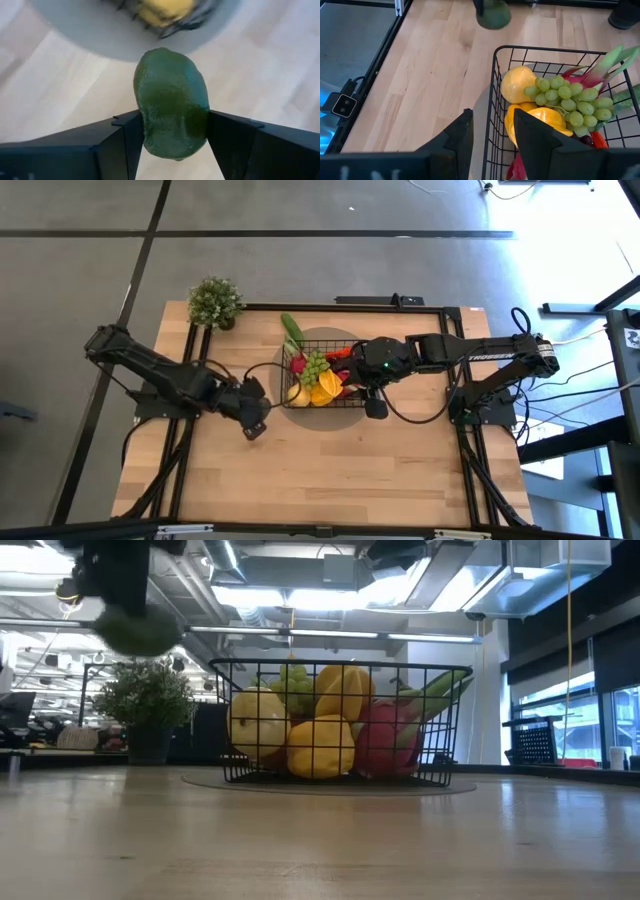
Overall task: Build produce basket
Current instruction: Put the green lime into the black wire basket
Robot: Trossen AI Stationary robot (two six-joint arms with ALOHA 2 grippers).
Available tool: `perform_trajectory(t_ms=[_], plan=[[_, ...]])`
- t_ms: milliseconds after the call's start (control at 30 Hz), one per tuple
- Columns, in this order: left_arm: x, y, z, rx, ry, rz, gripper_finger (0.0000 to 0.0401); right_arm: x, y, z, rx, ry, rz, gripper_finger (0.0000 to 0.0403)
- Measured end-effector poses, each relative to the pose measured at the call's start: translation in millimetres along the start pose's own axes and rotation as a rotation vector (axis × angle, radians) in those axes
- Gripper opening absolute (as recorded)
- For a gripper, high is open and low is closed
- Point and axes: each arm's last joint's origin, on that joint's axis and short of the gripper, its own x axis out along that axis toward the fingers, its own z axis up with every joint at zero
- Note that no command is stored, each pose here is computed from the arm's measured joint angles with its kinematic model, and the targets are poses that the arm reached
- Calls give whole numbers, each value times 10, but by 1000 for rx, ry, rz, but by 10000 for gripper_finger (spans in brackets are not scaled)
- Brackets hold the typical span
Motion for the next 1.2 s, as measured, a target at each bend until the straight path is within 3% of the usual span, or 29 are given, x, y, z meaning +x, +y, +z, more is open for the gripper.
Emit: perform_trajectory(t_ms=[233,500,900,1200], plan=[[-279,-123,226,167,-147,-32,170,0,0,0,-1,0,0,131],[-57,-223,662,300,-315,-78,170,0,0,8,-1,-8,0,131],[358,-14,931,292,-239,70,170,0,0,7,2,-8,0,131],[563,21,967,285,-148,54,170,0,0,10,-2,-10,0,131]])
